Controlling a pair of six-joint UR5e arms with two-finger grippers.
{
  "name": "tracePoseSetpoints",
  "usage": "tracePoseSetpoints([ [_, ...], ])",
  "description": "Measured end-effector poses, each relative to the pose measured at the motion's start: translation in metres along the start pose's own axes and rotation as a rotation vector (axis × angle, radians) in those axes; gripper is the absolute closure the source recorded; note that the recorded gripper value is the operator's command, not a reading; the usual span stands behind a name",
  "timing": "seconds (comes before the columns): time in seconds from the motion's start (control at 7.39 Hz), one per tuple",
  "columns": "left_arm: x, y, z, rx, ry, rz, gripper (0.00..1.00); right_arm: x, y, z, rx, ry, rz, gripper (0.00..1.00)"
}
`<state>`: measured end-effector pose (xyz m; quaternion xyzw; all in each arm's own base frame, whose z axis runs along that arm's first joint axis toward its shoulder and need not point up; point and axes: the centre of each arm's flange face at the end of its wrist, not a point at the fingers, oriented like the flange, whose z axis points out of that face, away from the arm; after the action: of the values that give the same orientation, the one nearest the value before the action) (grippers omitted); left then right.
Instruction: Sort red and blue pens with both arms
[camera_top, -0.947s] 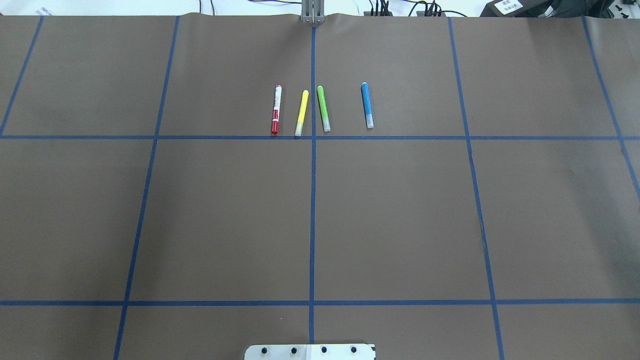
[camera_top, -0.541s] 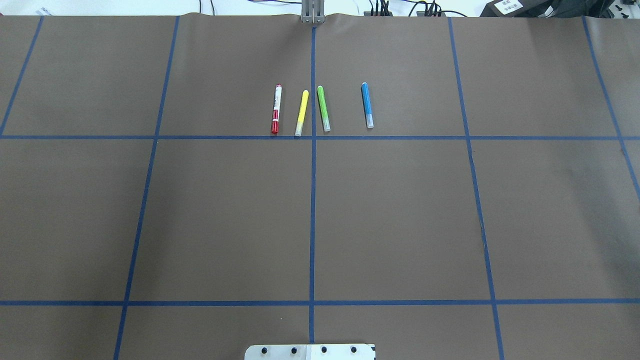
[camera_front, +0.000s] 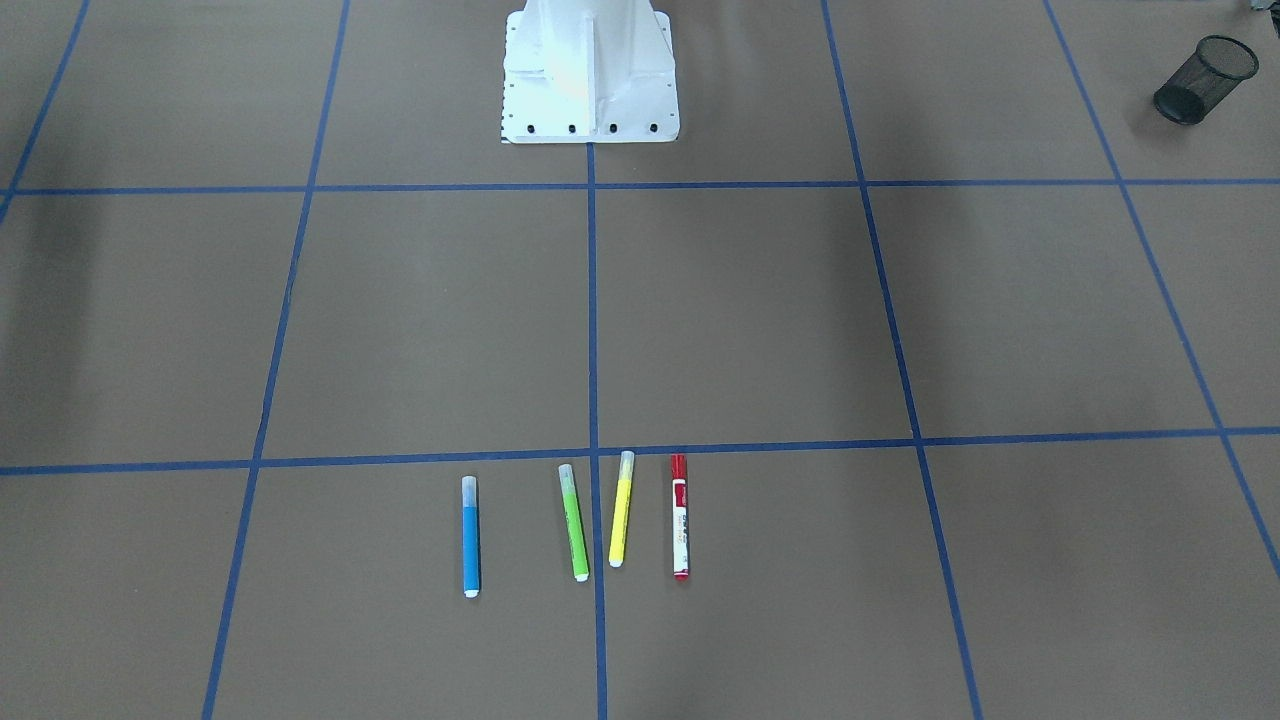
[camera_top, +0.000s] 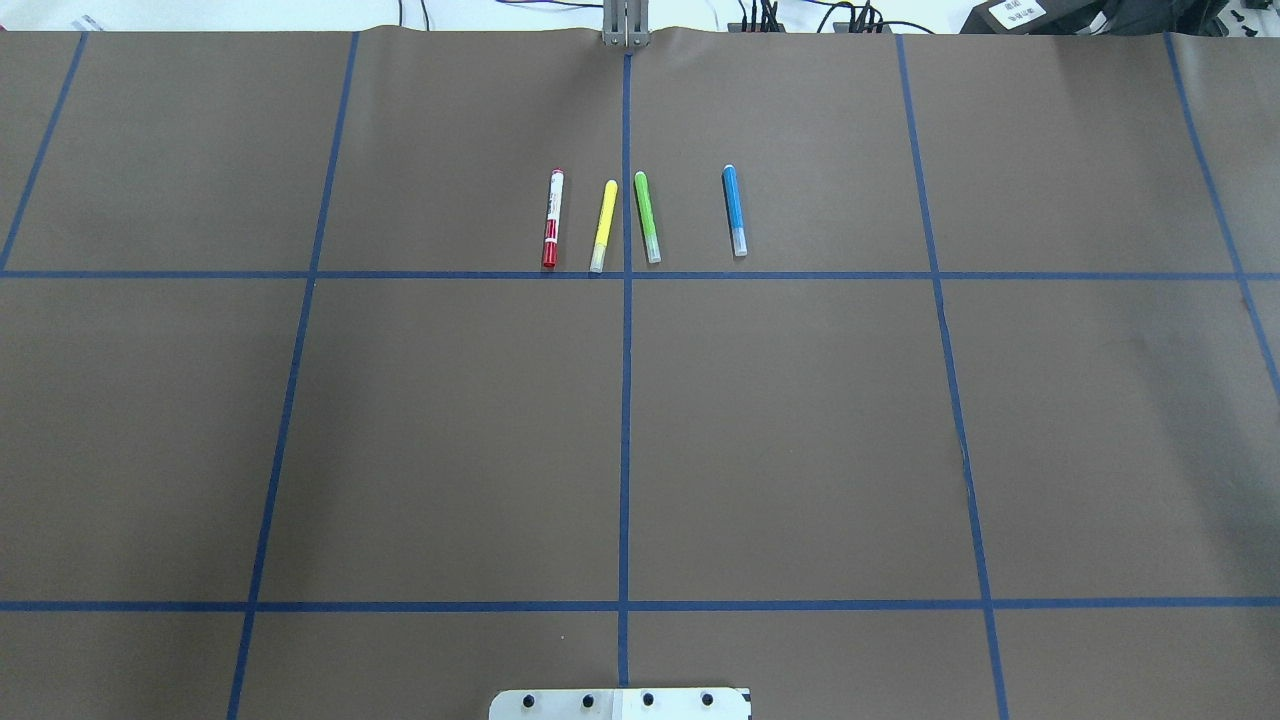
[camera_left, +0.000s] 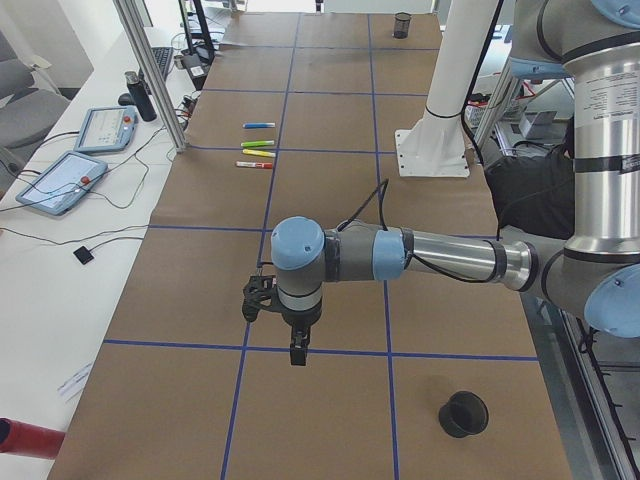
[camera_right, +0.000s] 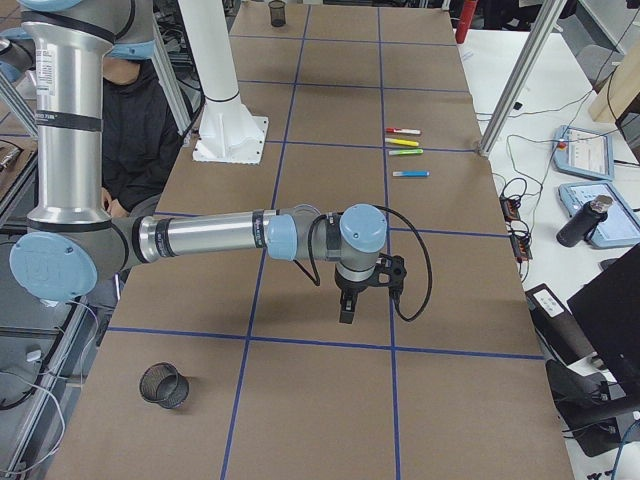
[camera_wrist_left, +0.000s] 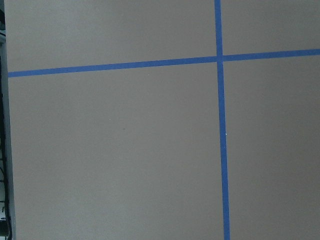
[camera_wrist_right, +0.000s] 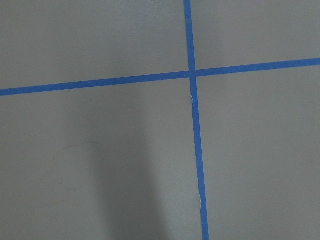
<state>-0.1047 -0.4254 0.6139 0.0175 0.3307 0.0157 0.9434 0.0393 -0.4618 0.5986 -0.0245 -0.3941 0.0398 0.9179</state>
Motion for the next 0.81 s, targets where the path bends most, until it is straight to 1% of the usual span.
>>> tracePoseSetpoints([
  [0.81,0.0053,-0.0083,-0.0048,0.011,-0.001,0.008,0.00,-0.0054,-0.0054,-0.0048,0.013,0.007,-0.010,0.00],
])
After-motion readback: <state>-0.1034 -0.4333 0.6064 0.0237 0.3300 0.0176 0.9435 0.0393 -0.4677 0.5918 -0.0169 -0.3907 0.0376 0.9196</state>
